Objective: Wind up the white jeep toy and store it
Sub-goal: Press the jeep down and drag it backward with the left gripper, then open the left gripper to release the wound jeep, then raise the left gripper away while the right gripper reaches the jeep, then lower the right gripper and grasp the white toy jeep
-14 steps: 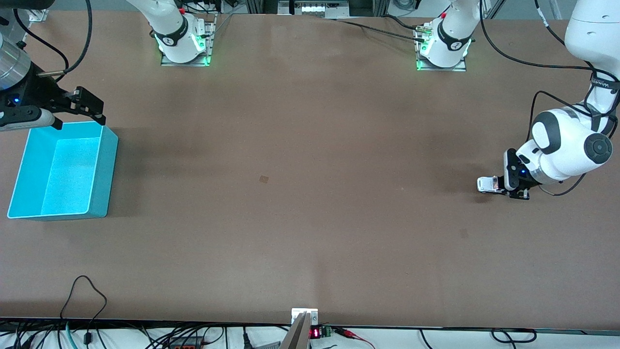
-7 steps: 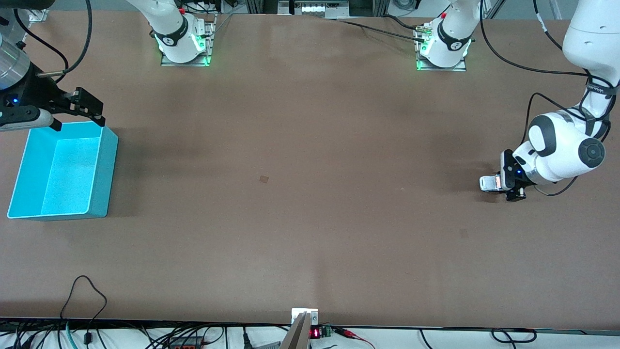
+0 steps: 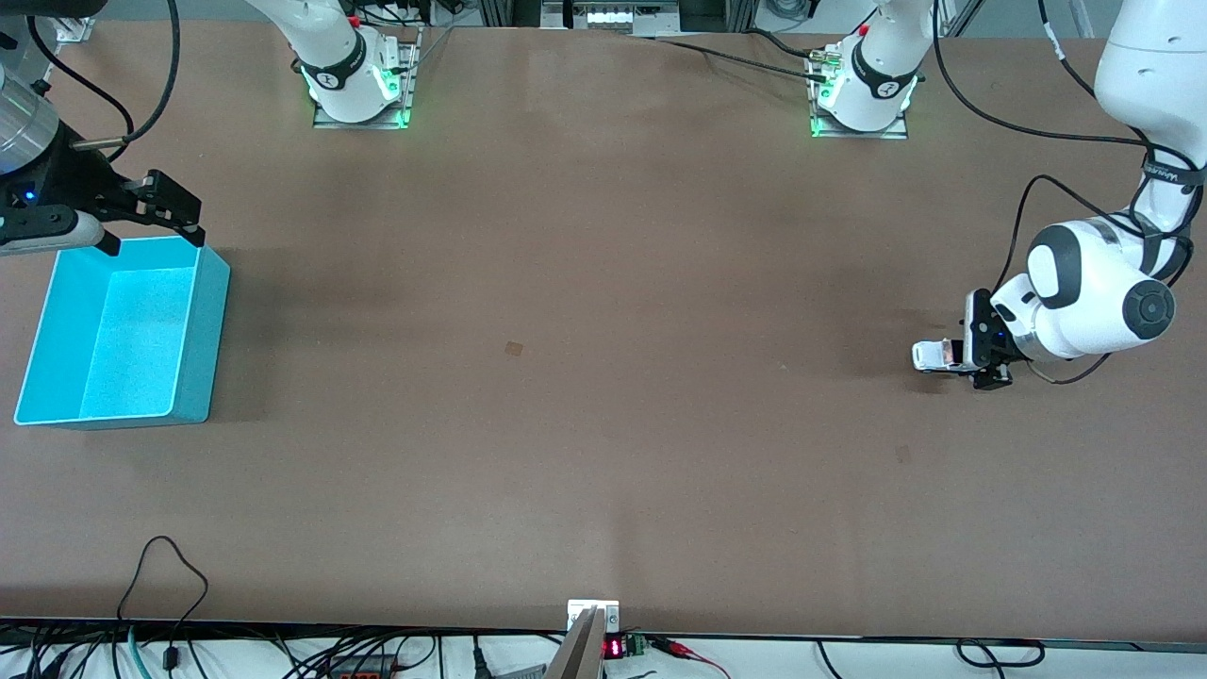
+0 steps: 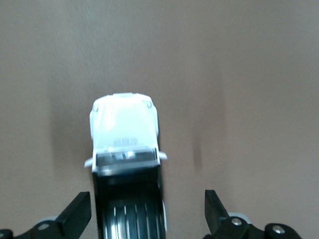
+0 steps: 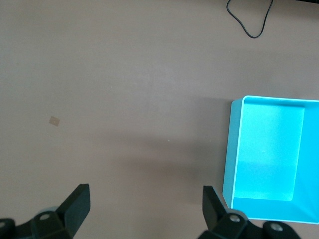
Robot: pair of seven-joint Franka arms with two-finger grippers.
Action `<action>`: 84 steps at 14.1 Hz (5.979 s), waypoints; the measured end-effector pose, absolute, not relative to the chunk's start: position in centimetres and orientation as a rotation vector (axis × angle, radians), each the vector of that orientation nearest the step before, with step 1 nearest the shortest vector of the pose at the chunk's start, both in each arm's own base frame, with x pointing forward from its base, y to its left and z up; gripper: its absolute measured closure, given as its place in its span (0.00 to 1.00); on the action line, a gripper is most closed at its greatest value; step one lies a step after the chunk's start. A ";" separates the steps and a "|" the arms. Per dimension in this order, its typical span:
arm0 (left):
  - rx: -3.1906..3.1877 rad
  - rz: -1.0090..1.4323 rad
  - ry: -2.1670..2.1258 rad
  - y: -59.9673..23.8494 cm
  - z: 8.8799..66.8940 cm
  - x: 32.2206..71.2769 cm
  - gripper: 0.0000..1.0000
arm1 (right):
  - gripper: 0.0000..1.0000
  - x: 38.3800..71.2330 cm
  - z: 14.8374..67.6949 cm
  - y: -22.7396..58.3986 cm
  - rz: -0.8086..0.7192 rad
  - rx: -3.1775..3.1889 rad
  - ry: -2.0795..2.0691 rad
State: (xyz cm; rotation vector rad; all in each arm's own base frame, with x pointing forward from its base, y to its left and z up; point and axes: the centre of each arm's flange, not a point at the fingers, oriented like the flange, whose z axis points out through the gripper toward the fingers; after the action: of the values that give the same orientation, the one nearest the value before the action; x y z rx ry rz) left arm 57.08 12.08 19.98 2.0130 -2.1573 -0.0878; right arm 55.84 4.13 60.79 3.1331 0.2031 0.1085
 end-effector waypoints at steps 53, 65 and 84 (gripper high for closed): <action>3.175 -0.162 0.009 -5.4 59.6 53.9 0.00 | 0.00 61.1 42.3 5.1 -0.363 3.014 0.947; 3.175 -0.191 0.010 -5.3 59.8 53.7 0.00 | 0.00 59.2 27.5 5.6 -0.157 2.415 2.082; 3.172 -0.196 0.071 -3.3 60.3 53.7 0.00 | 0.26 53.0 19.7 4.7 -0.004 2.347 2.062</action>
State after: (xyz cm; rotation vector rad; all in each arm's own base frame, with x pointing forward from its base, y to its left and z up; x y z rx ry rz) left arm 53.74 -3.27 60.27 3.1716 0.0714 -0.1964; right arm 52.99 4.66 19.74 2.3469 2.0619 -0.0038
